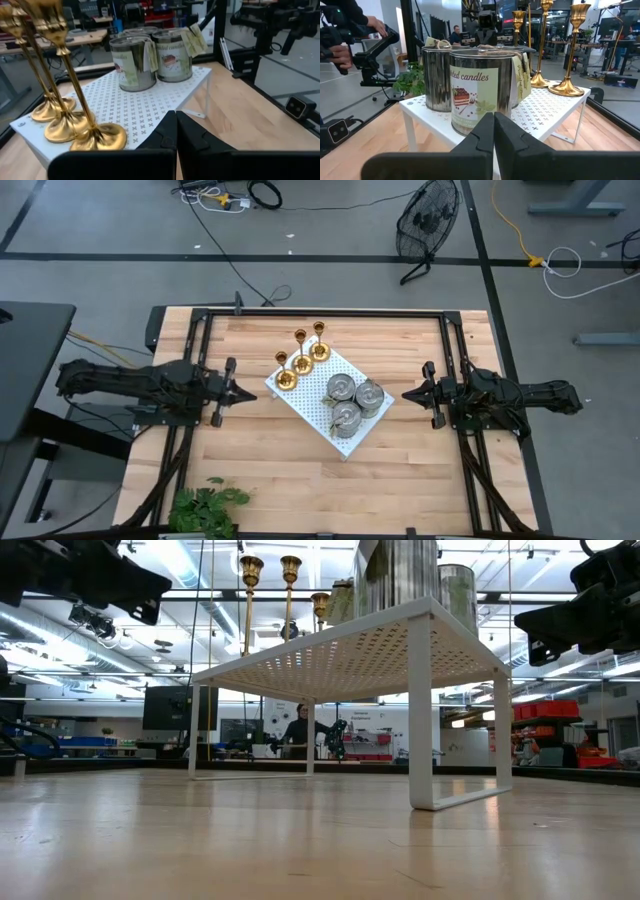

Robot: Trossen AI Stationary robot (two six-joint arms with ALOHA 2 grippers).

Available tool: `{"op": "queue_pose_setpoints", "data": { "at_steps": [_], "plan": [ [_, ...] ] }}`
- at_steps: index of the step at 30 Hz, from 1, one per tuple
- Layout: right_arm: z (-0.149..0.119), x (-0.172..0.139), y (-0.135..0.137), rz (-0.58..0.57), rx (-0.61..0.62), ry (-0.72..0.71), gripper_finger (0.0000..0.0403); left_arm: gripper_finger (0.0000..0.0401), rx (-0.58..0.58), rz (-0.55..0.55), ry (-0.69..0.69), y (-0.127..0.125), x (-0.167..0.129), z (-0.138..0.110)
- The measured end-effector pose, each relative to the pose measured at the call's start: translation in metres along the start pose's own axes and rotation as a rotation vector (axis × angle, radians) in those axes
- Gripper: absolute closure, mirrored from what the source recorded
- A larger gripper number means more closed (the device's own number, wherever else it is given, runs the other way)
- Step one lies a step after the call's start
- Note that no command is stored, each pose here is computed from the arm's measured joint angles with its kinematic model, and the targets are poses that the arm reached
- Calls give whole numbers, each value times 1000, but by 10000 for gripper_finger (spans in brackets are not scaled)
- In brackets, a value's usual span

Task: Pick & Place candle stick holders
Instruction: Return to Home Position

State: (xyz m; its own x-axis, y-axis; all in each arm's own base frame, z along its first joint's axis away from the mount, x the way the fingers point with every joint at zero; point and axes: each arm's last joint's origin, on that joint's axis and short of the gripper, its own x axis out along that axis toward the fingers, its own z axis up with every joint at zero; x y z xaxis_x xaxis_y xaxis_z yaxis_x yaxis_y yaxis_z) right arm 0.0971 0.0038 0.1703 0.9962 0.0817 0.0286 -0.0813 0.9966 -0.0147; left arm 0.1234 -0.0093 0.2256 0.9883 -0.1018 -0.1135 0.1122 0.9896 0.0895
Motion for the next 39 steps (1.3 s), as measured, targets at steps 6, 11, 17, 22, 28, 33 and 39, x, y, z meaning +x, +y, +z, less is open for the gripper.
{"op": "queue_pose_setpoints", "data": {
  "at_steps": [6,11,17,22,28,33,39],
  "plan": [
    [0,0,0,0,0,0,387,401,3,29,-43,0,-5,-5],
    [0,0,0,0,0,0,387,401,-4,47,-71,-1,-9,-16],
    [0,0,0,0,0,0,387,401,-4,59,-118,-1,-16,-22],
    [0,0,0,0,0,0,387,401,-3,73,-140,0,-18,-24],
    [0,0,0,0,0,0,387,401,3,91,-162,2,-21,-23],
    [0,0,0,0,0,0,387,401,4,118,-171,3,-23,-23],
    [0,0,0,1,0,0,387,401,-9,122,-191,2,-20,-33]
  ]
}}
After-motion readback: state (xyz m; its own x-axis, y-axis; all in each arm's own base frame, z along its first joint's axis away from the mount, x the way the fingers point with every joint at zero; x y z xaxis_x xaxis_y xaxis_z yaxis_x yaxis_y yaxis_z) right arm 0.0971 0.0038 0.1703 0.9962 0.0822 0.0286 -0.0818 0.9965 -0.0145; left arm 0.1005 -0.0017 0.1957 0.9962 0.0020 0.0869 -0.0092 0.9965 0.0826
